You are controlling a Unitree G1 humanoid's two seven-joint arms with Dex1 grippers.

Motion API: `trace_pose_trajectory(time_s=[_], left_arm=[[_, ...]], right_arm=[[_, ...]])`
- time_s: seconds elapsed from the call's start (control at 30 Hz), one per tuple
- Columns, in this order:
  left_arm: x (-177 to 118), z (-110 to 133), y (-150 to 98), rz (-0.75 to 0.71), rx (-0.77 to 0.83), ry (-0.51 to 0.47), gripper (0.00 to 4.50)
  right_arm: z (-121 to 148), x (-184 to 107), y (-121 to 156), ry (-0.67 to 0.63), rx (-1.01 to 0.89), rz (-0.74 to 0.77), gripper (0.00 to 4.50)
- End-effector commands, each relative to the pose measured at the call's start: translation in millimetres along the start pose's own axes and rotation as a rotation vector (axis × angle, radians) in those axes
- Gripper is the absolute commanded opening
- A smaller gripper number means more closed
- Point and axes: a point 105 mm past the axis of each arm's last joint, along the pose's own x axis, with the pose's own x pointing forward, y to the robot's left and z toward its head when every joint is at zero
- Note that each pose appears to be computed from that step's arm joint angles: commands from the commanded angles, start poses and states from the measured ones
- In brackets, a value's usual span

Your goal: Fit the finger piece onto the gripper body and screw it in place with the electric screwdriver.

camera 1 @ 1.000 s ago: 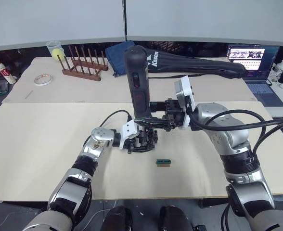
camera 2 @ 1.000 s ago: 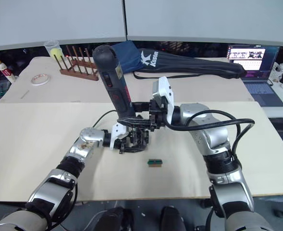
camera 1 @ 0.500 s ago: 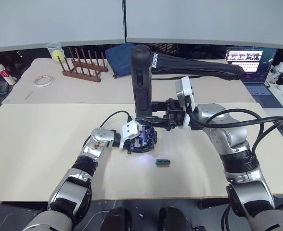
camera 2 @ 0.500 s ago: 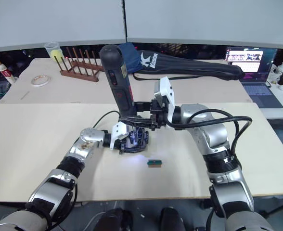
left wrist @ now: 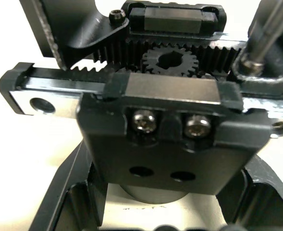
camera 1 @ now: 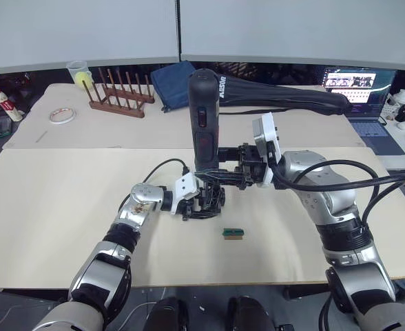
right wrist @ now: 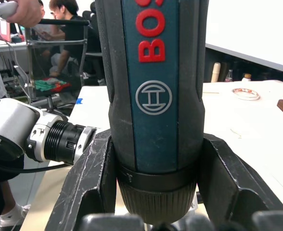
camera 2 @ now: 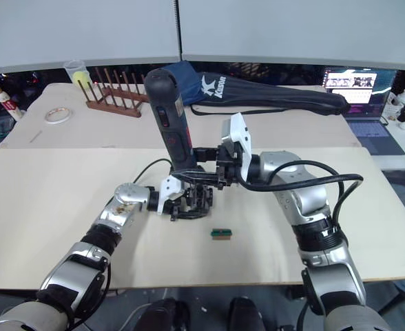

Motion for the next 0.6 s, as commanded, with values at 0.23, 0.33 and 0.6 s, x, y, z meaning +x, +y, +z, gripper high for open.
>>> trace_pose_trajectory(time_s=[0.23, 0.33, 0.6], left_arm=[[-5.8, 6.6, 3.5, 0.020, 0.046, -0.019, 2.36], [-5.4, 5.2, 3.1, 0.018, 0.045, -0.015, 2.36], [-6.0, 3.7, 4.0, 0.012, 0.040, -0.006, 2.36]], right_arm=[[49.8, -6.1, 9.8, -0.165, -0.152, -0.005, 1.94], [59.7, -5.2, 18.2, -0.209, -0.193, 0.027, 1.94], [70.9, -4.7, 15.6, -0.262, -0.176, 0.004, 1.94]])
